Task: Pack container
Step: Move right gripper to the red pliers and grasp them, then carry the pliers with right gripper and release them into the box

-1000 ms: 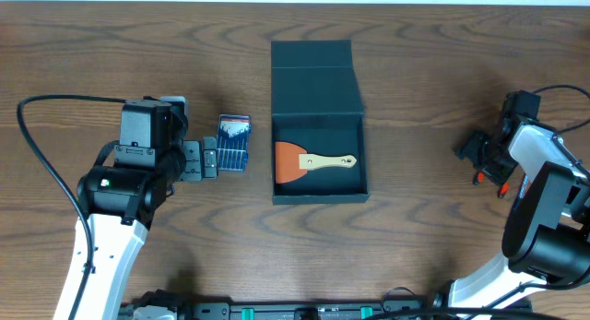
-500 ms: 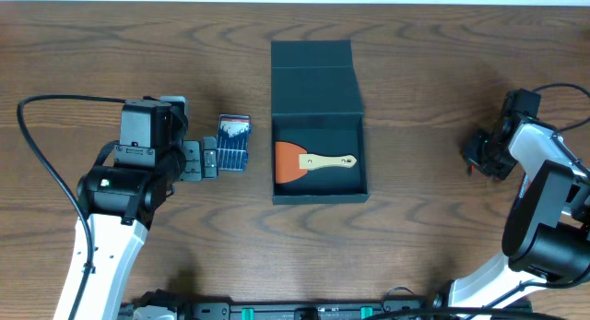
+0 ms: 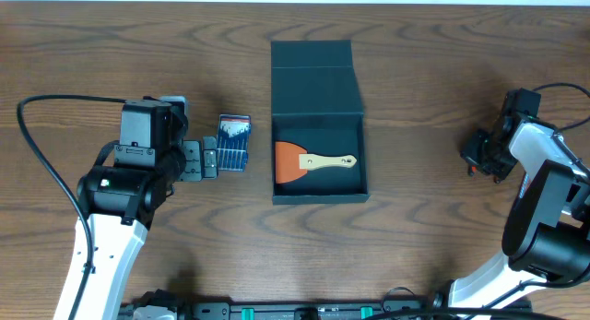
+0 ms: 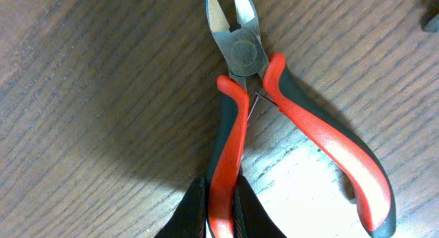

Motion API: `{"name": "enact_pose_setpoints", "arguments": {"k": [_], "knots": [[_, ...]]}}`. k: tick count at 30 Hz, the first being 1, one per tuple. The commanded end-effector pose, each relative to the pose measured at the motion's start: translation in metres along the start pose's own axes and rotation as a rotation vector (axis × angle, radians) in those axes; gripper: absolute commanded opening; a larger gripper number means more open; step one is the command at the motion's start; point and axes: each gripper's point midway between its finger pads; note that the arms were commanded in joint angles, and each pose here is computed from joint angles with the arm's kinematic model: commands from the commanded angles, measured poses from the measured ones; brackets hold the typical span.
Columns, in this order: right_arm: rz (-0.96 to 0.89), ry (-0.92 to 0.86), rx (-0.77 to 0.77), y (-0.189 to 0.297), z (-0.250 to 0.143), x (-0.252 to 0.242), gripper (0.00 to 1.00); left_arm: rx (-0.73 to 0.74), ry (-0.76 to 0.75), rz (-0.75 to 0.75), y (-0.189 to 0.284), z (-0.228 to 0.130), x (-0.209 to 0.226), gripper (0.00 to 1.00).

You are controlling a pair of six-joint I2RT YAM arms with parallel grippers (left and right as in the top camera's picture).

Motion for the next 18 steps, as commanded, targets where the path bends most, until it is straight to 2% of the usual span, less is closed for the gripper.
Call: {"name": "enact_pose_setpoints", "arguments": {"k": [1, 6, 11, 15, 18], "knots": [[-0.052, 0.035, 0.119, -0.019, -0.032, -0.012, 0.01, -0.012, -0.012, 0.019, 0.004, 0.006, 0.005, 0.99], [-0.017, 0.111, 0.081, 0.011, -0.033, 0.007, 0.01, -0.012, -0.012, 0.020, 0.004, 0.006, 0.005, 0.98], [0.078, 0.300, -0.021, 0.067, -0.039, 0.044, 0.01, -0.012, -0.012, 0.019, 0.004, 0.006, 0.005, 0.98], [0.171, 0.600, -0.114, 0.119, -0.066, 0.082, 0.01, -0.012, -0.012, 0.019, 0.004, 0.006, 0.005, 0.98], [0.260, 0.943, -0.157, 0.159, -0.108, 0.110, 0.01, -0.012, -0.012, 0.019, 0.004, 0.006, 0.005, 0.99]]}}
Point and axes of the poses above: each gripper's point midway between its finger pads, its own y axis back along the fingers, its own x axis along the line the jaws close on, z = x × y, and after that the axes turned 15 degrees about -y, right-handed
